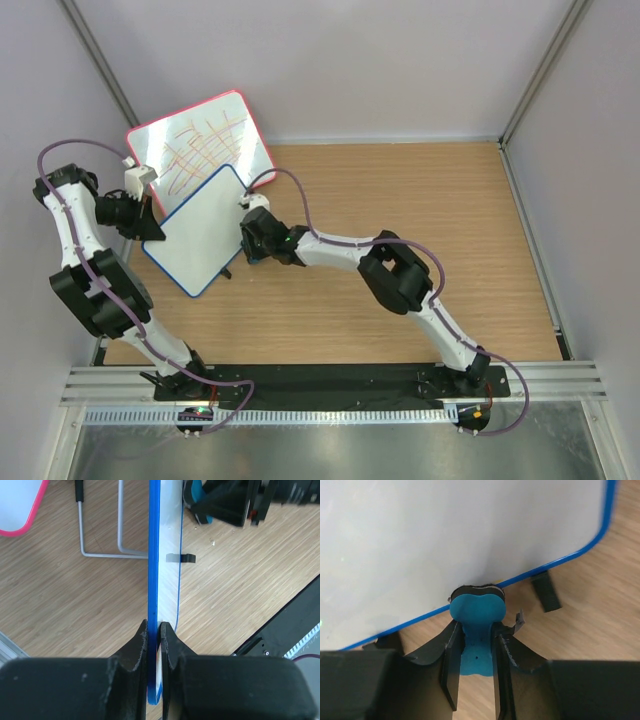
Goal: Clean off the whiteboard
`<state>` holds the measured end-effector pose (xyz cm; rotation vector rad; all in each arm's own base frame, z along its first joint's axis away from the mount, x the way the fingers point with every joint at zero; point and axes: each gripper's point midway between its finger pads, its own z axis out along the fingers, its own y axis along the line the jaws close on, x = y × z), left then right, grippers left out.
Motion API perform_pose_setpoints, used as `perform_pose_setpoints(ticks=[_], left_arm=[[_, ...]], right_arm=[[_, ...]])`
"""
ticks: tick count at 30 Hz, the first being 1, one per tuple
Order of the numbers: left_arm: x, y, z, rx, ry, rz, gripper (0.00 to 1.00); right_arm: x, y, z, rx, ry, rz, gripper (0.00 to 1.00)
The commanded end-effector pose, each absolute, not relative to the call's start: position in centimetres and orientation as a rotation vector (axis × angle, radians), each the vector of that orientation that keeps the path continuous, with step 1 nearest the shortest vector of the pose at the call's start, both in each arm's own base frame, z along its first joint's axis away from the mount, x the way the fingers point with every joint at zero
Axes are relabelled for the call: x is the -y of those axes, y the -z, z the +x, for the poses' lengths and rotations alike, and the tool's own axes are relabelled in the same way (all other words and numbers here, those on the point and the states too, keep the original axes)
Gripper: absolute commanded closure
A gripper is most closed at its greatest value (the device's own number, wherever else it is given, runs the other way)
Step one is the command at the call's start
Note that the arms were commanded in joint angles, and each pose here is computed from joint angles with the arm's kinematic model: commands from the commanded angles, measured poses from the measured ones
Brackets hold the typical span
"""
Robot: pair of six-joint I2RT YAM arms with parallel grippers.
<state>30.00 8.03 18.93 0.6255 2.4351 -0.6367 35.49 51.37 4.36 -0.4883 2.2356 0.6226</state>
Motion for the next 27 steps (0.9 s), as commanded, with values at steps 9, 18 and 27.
perform_pose_setpoints(ticks=[9,18,27], left_arm=[[-7.9,-18.9,28.4,-2.481,0.668,0.656,1.00],[-8.1,-19.1,28.9,-2.478,0.668,0.646,1.00],[-8.1,-19.1,30.0,-2.475,0.660,0.599,1.00]], right_arm=[[-53.3,-6.8,33.1,-2.139,-0.529,-0.680,0.99],[-47.1,-8.9,40.6,-2.147,-0.422,-0.442,0.99],[-47.7,-15.7,38.3,-1.998,-0.663,-0.510,0.99]])
